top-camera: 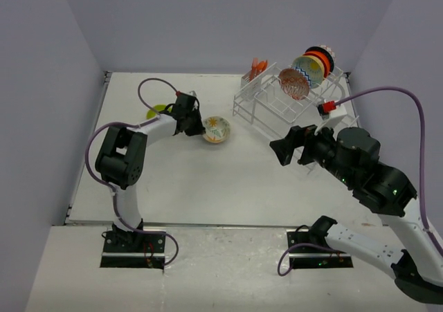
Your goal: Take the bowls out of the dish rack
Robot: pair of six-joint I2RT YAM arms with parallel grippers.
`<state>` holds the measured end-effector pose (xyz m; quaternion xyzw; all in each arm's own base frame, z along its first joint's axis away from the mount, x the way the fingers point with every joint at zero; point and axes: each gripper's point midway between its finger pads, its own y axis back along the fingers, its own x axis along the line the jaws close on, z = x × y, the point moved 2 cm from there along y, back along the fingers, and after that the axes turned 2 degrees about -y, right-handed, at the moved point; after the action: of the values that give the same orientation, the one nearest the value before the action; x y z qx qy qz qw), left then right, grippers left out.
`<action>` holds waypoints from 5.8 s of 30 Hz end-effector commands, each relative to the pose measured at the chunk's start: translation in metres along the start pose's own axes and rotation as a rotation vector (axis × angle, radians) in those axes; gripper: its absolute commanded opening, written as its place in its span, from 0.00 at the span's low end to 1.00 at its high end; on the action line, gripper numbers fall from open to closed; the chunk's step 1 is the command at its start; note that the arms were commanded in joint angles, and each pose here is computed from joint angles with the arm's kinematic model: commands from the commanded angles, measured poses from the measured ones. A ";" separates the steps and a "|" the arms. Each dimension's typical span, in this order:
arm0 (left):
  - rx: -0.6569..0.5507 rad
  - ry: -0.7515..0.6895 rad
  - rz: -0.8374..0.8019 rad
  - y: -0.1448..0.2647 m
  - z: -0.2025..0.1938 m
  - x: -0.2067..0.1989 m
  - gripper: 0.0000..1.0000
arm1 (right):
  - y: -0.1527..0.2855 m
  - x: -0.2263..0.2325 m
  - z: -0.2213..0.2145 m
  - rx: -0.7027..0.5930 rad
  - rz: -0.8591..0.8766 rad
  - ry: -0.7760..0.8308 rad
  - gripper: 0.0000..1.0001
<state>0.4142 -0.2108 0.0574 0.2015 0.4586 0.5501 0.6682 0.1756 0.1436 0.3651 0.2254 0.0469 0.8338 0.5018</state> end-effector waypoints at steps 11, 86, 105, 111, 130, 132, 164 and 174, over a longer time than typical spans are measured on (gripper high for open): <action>-0.100 0.055 0.033 0.025 0.020 0.023 0.35 | -0.028 0.003 0.014 0.035 -0.005 0.022 0.99; -0.563 -0.268 -0.092 0.298 -0.030 0.038 1.00 | -0.110 -0.157 0.151 -0.072 -1.158 0.733 0.00; -0.596 -0.305 -0.512 0.359 0.032 -0.077 1.00 | -0.124 -0.020 0.078 0.076 -0.360 0.178 0.00; -0.611 -0.380 -0.387 0.343 0.032 -0.124 1.00 | -0.136 0.011 0.047 0.157 -0.312 0.076 0.00; -0.526 -0.392 -0.083 0.270 0.029 -0.107 0.26 | -0.142 0.059 0.016 0.227 -0.152 0.001 0.00; -0.513 -0.398 -0.061 0.265 0.027 -0.103 0.24 | -0.144 0.063 0.012 0.231 -0.137 -0.005 0.00; -0.258 0.184 0.152 0.152 -0.037 0.112 0.00 | -0.043 -0.014 -0.030 0.086 -0.186 -0.072 0.99; -0.159 0.238 0.145 0.108 -0.056 0.122 0.00 | -0.021 -0.028 -0.040 0.069 -0.186 -0.053 0.99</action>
<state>0.2816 -0.0692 0.0523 0.1711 0.4781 0.6566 0.5577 0.1841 0.1366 0.3197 0.2643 0.0757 0.7777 0.5654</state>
